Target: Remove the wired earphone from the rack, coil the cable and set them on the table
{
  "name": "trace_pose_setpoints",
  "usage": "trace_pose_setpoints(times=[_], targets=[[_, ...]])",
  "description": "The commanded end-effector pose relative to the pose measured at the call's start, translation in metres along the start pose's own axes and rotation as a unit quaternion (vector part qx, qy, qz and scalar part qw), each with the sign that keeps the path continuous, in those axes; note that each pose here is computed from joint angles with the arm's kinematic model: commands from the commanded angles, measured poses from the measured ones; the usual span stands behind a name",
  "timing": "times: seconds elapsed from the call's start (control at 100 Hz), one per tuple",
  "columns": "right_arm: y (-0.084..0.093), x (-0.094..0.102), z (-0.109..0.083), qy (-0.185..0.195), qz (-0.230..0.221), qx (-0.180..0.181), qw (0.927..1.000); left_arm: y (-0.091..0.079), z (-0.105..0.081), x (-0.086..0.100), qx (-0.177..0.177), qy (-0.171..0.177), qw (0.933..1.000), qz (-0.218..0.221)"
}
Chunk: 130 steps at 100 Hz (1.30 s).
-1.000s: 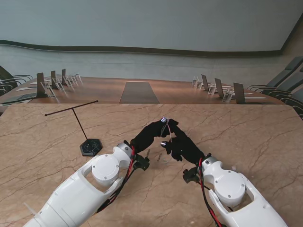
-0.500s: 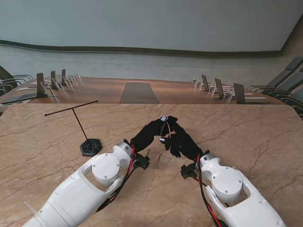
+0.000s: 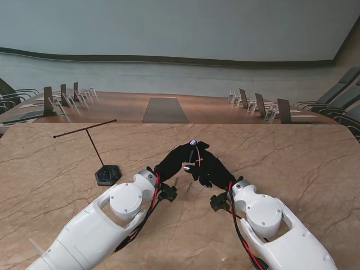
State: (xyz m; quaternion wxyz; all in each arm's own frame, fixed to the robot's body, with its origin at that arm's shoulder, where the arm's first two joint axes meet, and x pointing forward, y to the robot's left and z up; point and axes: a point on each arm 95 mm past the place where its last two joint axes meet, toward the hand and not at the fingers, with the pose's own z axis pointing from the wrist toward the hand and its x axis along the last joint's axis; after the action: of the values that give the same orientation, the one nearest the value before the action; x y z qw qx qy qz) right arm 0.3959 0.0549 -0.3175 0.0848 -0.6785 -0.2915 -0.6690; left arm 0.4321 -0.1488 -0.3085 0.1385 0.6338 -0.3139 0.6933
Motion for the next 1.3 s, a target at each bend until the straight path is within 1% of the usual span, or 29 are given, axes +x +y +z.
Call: trace_pose_setpoints(times=[0.0, 0.17, 0.27, 0.33, 0.54, 0.78, 0.91, 0.99, 1.04, 1.13, 1.29], targets=[[-0.018, 0.011, 0.005, 0.015, 0.003, 0.019, 0.9997, 0.012, 0.003, 0.004, -0.01, 0.004, 0.9999, -0.007], [-0.018, 0.006, 0.007, 0.008, 0.013, -0.001, 0.9999, 0.012, 0.002, 0.003, -0.011, 0.004, 0.9999, -0.007], [-0.017, 0.002, 0.007, 0.002, 0.009, -0.014, 0.9998, 0.011, 0.001, 0.003, -0.01, 0.004, 0.9999, -0.007], [-0.014, -0.001, 0.005, -0.003, 0.01, -0.016, 0.9998, 0.011, 0.0, 0.003, -0.008, 0.004, 0.9999, -0.006], [-0.003, -0.012, 0.0, -0.016, 0.021, -0.04, 0.9988, 0.007, -0.004, 0.002, -0.001, 0.004, 1.0, -0.003], [0.012, -0.015, 0.0, -0.016, -0.007, -0.067, 0.9976, 0.006, -0.007, 0.003, 0.0, 0.003, 1.0, 0.001], [0.02, -0.018, 0.004, -0.02, -0.034, -0.091, 0.9951, 0.005, -0.008, 0.003, -0.001, 0.005, 1.0, 0.004], [0.023, -0.018, 0.007, -0.018, -0.04, -0.104, 0.9935, 0.005, -0.008, 0.003, -0.002, 0.004, 1.0, 0.005], [0.023, -0.017, 0.01, -0.015, -0.042, -0.115, 0.9924, 0.005, -0.007, 0.003, -0.004, 0.003, 1.0, 0.006], [0.022, -0.014, 0.012, -0.007, -0.042, -0.119, 0.992, 0.006, -0.007, 0.003, -0.007, 0.0, 0.9999, 0.01], [0.014, -0.005, 0.014, 0.005, -0.028, -0.106, 0.994, 0.006, -0.004, 0.003, -0.007, -0.001, 0.9999, 0.008]])
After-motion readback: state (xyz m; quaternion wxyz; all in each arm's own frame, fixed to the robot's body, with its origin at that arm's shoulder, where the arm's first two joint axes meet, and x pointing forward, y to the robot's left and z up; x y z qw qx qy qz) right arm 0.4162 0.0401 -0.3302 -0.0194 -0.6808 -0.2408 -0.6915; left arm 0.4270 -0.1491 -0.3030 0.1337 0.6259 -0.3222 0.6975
